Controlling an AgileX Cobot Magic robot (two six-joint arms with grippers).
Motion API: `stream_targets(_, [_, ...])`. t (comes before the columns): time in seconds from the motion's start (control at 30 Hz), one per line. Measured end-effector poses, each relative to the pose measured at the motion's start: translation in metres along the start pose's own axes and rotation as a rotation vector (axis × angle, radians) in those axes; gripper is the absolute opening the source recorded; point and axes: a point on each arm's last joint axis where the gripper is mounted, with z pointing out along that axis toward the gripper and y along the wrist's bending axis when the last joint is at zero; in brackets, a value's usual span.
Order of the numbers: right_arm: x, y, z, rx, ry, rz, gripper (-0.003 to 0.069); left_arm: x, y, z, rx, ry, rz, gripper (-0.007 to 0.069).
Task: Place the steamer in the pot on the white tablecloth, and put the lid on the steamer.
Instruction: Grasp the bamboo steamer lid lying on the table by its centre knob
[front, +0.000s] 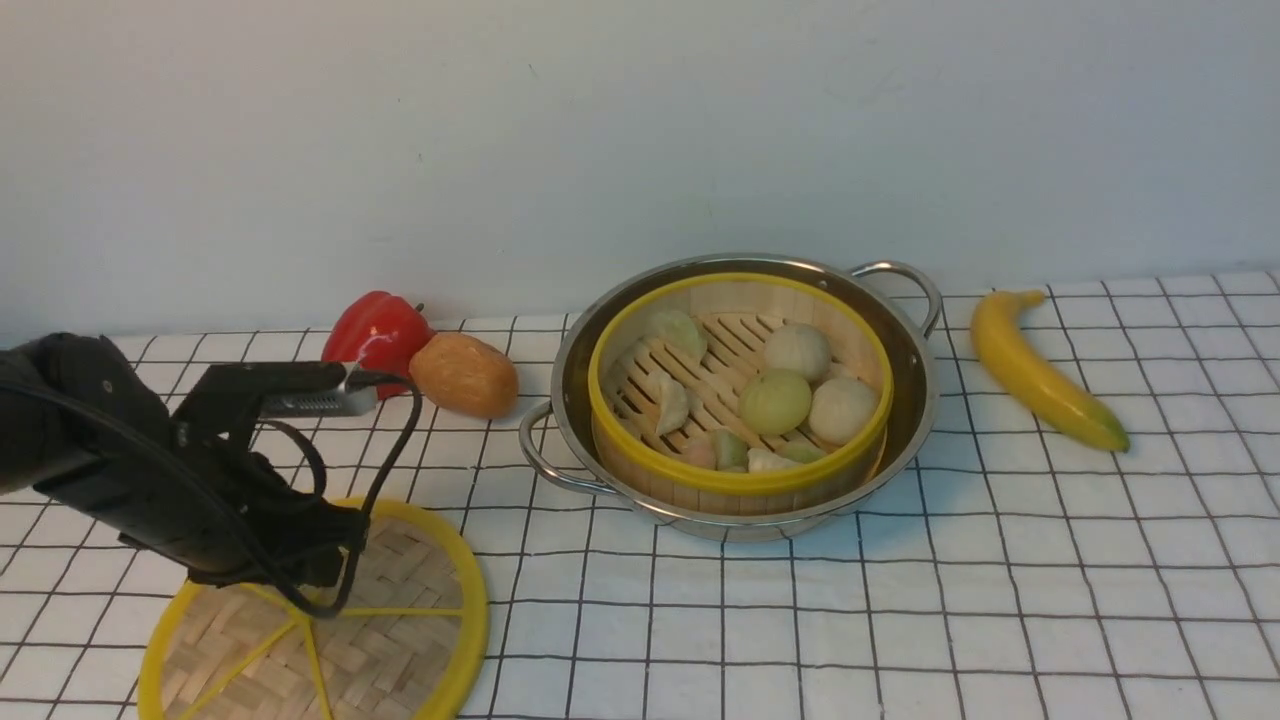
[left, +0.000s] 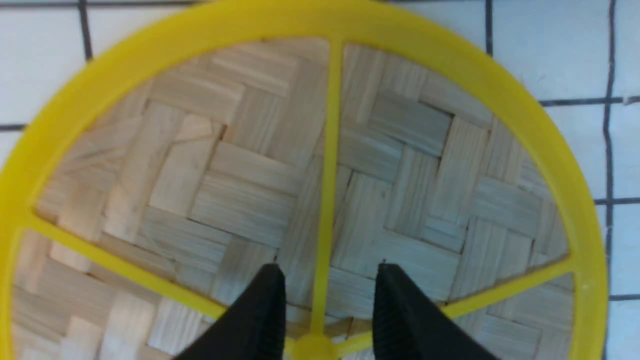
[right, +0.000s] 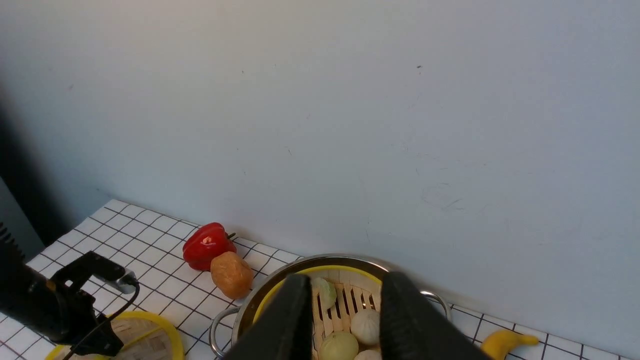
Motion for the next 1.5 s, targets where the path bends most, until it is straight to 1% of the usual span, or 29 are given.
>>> stream_targets(0.1, [0.000, 0.000, 0.000, 0.000, 0.000, 0.000, 0.0225, -0.007, 0.000, -0.008, -0.007, 0.030, 0.004, 0.0243])
stream_targets(0.2, [0.000, 0.000, 0.000, 0.000, 0.000, 0.000, 0.0230, -0.005, 0.001, -0.014, -0.021, 0.109, -0.005, 0.0243])
stream_targets(0.3, [0.000, 0.000, 0.000, 0.000, 0.000, 0.000, 0.0235, -0.002, 0.002, -0.015, -0.036, 0.148, -0.013, 0.0243])
stream_targets(1.17, [0.000, 0.000, 0.000, 0.004, 0.000, -0.002, 0.0239, -0.004, 0.003, -0.014, -0.041, 0.126, -0.030, 0.0243])
stream_targets(1.5, [0.000, 0.000, 0.000, 0.004, 0.000, -0.002, 0.0239, -0.001, 0.005, 0.010, -0.021, 0.201, -0.056, 0.0243])
